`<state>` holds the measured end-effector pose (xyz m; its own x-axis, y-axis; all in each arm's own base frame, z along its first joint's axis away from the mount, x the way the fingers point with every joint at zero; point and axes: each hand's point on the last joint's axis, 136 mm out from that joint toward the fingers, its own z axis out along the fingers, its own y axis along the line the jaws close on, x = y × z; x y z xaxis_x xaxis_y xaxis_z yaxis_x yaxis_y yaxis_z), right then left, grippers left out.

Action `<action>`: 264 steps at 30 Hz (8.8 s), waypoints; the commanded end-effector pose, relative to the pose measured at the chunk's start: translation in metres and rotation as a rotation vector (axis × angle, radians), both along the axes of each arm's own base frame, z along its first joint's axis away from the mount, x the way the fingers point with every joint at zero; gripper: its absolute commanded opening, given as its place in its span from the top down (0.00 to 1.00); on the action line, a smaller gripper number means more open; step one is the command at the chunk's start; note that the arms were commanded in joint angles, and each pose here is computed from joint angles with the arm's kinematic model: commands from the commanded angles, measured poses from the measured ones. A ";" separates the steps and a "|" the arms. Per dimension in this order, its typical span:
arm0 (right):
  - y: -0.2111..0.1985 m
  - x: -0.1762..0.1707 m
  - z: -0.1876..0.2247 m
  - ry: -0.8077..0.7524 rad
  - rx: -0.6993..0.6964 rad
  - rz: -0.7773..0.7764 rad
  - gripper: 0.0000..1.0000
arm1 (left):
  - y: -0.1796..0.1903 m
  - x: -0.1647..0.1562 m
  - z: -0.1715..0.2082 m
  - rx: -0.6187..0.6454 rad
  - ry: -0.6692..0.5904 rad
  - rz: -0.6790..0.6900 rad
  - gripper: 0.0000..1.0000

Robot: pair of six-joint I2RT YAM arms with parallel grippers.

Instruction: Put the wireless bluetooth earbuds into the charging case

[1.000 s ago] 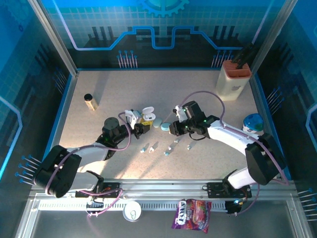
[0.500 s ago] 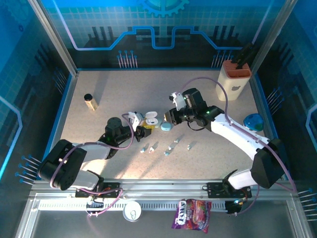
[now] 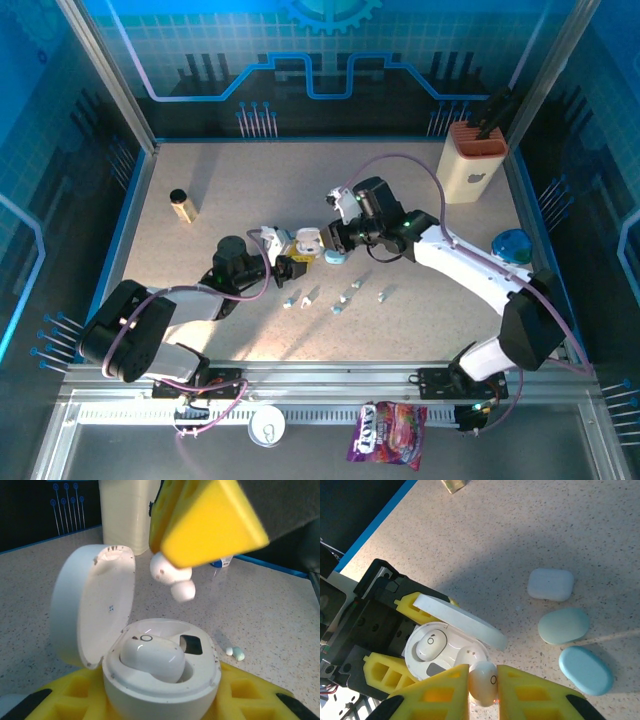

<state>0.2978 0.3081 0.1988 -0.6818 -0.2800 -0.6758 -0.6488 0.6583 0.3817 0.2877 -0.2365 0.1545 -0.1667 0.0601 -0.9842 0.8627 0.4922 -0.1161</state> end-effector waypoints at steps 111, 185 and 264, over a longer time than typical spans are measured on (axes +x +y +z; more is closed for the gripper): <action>0.020 -0.019 0.007 -0.225 0.053 0.149 0.84 | -0.005 -0.005 0.047 -0.125 -0.048 -0.055 0.71; -0.005 -0.014 0.071 0.337 0.476 -0.143 0.31 | -0.008 0.003 0.074 -0.244 -0.166 -0.062 0.73; -0.222 0.025 -0.141 0.360 0.097 -0.894 0.32 | 0.001 0.043 0.017 0.200 0.155 0.246 0.01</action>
